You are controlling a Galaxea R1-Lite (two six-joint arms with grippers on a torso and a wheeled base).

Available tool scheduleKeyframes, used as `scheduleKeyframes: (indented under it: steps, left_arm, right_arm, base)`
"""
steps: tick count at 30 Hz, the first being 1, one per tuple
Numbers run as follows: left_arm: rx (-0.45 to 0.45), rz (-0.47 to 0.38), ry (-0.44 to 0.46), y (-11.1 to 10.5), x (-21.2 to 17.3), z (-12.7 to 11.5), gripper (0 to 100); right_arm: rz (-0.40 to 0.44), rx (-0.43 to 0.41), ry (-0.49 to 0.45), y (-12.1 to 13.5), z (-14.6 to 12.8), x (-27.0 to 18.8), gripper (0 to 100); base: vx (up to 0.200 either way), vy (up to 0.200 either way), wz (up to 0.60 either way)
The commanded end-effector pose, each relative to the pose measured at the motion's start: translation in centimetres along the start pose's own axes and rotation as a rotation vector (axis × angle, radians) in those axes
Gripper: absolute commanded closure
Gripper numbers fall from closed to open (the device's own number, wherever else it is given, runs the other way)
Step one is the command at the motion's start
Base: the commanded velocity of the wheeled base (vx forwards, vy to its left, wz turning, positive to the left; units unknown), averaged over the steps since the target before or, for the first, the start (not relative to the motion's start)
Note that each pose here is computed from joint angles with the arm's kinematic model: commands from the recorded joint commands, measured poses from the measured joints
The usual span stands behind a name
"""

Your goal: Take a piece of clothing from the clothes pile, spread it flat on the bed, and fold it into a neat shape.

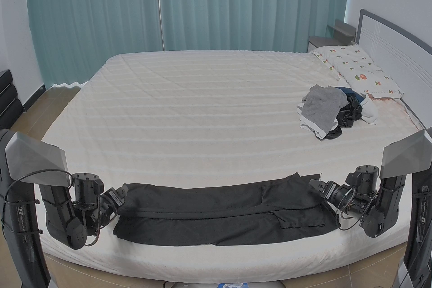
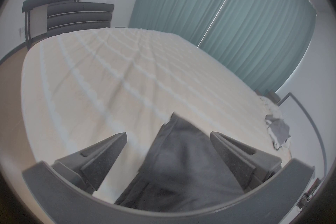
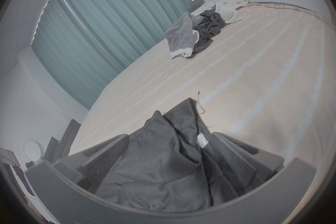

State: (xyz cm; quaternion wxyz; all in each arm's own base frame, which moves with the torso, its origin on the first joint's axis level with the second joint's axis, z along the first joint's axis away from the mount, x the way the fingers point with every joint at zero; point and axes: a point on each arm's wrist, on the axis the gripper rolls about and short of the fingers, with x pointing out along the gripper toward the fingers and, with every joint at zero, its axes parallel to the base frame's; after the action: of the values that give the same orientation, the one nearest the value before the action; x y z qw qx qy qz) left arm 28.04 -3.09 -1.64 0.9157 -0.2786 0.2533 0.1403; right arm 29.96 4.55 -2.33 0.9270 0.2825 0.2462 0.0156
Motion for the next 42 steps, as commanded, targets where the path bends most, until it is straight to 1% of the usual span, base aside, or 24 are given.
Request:
scheduleKeyframes:
  steps: [1,4,5,7,8,11,19,22,23,28,32,36,37,42]
  left_arm:
    - [-0.071,-0.083,-0.077,-1.7,1.8,2.1,0]
    - [-0.077,-0.109,-0.041,-1.8,4.4,1.3,0]
    - [-0.077,-0.109,-0.037,-1.7,5.0,1.1,0]
    - [-0.077,-0.108,-0.037,-1.7,5.1,1.1,0]
    - [-0.073,-0.097,-0.027,-1.5,6.3,0.5,0]
    - [-0.071,-0.088,-0.017,-1.2,6.7,0.0,0]
    - [-0.073,-0.081,-0.012,-0.8,7.9,-0.4,0]
    - [-0.080,-0.078,-0.019,-0.6,8.0,-0.1,0]
    - [-0.082,-0.074,-0.018,-0.5,8.0,-0.1,100]
    - [-0.086,-0.057,-0.024,-0.2,7.9,-0.1,100]
    - [-0.121,-0.042,-0.030,0.2,7.9,0.1,100]
    - [-0.139,-0.035,-0.029,0.5,7.8,0.2,100]
    - [-0.139,-0.034,-0.028,0.5,7.7,0.2,100]
    - [-0.139,-0.028,-0.024,0.6,7.6,0.1,100]
  right_arm:
    - [0.025,0.021,-0.008,-0.7,1.0,0.2,0]
    - [0.032,0.025,0.008,-1.1,0.8,0.6,0]
    - [0.032,0.028,0.009,-1.3,0.8,0.9,0]
    - [0.031,0.029,0.007,-1.4,0.9,0.9,0]
    - [0.038,0.035,0.011,-1.9,0.9,1.7,0]
    - [0.038,0.040,0.010,-2.4,0.9,2.5,0]
    - [0.069,0.041,0.015,-2.5,1.0,3.1,0]
    - [0.073,0.041,0.002,-2.6,1.2,3.6,0]
    - [0.074,0.043,0.001,-2.8,1.2,4.0,0]
    - [0.096,0.102,-0.008,-2.4,1.2,5.2,0]
    - [0.088,0.106,0.000,-2.4,1.3,5.8,0]
    - [0.084,0.110,-0.016,-2.5,1.8,6.1,0]
    - [0.083,0.109,-0.017,-2.5,1.8,6.1,100]
    - [0.081,0.119,-0.031,-2.7,2.2,6.1,100]
  base:
    - [0.000,0.000,0.00]
    - [0.000,0.000,0.00]
    - [0.000,0.000,0.00]
    - [0.000,0.000,0.00]
    - [0.000,0.000,0.00]
    - [0.000,0.000,0.00]
    - [0.000,0.000,0.00]
    - [0.000,0.000,0.00]
    - [0.000,0.000,0.00]
    - [0.000,0.000,0.00]
    - [0.000,0.000,0.00]
    - [0.000,0.000,0.00]
    - [0.000,0.000,0.00]
    - [0.000,0.000,0.00]
